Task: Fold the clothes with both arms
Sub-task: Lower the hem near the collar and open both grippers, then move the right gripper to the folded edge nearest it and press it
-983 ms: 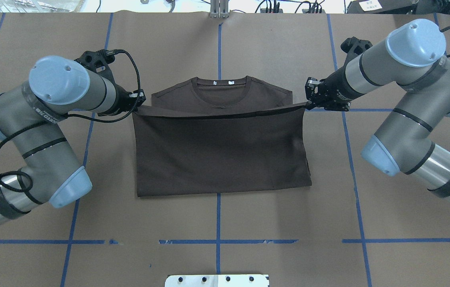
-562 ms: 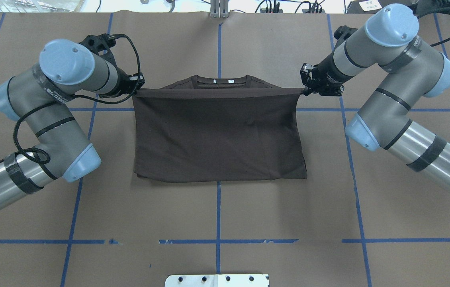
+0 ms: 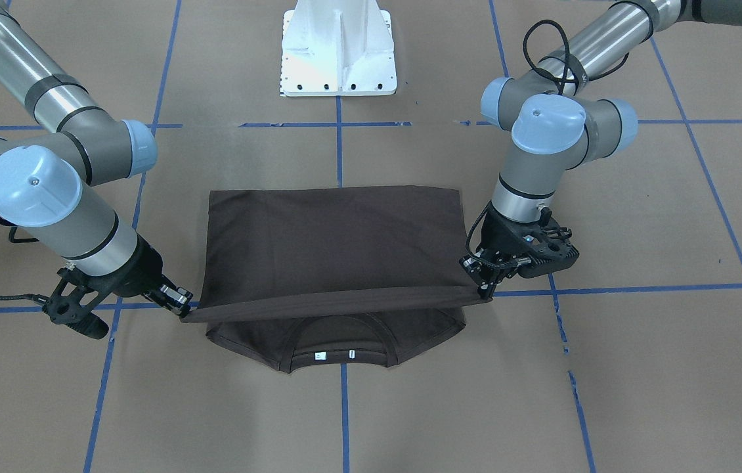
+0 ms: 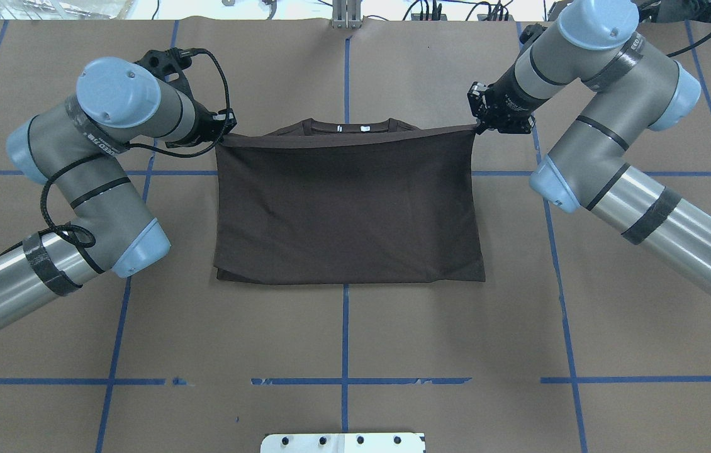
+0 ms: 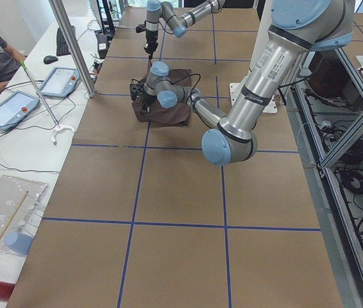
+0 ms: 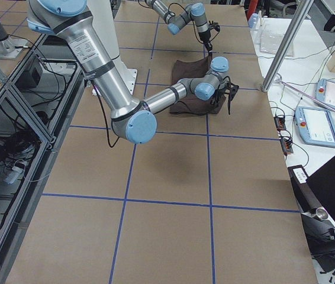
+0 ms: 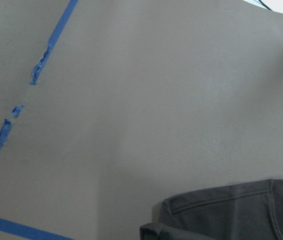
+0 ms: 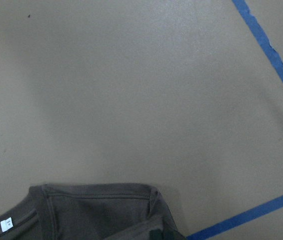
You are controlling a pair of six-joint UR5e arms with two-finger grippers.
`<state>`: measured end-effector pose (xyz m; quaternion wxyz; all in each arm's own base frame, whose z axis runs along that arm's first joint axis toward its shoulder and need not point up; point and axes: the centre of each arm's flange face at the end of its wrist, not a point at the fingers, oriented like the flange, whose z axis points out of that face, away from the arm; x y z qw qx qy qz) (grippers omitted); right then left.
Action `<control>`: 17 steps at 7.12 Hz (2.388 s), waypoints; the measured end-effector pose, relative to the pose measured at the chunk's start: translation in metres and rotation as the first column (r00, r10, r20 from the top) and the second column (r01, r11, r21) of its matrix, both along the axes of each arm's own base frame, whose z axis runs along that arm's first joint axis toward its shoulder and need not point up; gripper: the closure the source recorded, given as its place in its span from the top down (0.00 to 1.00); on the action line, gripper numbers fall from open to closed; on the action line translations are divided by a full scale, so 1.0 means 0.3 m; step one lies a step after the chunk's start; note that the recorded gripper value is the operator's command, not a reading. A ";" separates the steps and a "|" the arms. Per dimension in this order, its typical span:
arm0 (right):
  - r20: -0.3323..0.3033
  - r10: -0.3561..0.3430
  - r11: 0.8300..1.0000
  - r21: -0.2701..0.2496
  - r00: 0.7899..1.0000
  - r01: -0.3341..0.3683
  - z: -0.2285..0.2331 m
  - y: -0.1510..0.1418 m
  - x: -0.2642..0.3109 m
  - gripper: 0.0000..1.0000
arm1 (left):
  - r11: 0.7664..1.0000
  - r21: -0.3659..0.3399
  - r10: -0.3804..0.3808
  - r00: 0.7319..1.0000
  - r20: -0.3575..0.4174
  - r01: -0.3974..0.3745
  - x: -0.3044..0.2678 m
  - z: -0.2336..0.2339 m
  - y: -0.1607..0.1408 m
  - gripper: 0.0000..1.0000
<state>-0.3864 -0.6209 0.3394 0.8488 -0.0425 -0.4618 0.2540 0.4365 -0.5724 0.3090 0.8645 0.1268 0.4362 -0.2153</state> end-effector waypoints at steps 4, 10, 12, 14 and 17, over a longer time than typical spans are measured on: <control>-0.019 0.000 1.000 -0.016 1.000 0.000 0.035 -0.020 -0.020 0.00 | 1.000 0.007 -0.008 1.000 -0.010 0.008 0.037 0.041 -0.042 0.00; 0.008 -0.023 0.998 0.051 1.000 0.023 0.020 -0.026 -0.057 1.00 | 1.000 0.011 -0.007 1.000 -0.012 0.007 0.061 0.016 -0.067 1.00; 0.028 -0.067 0.992 0.105 0.997 0.063 0.042 0.027 -0.040 1.00 | 1.000 0.019 -0.003 1.000 -0.019 0.003 0.063 -0.009 -0.067 1.00; 0.036 -0.115 0.981 0.159 0.993 0.108 0.067 0.289 -0.042 1.00 | 1.000 0.026 -0.002 0.999 -0.036 0.003 0.053 -0.046 -0.056 1.00; -0.022 -0.198 0.966 0.165 0.980 0.198 0.205 0.670 -0.109 1.00 | 0.999 0.045 -0.007 0.998 -0.063 0.009 0.022 -0.097 -0.029 1.00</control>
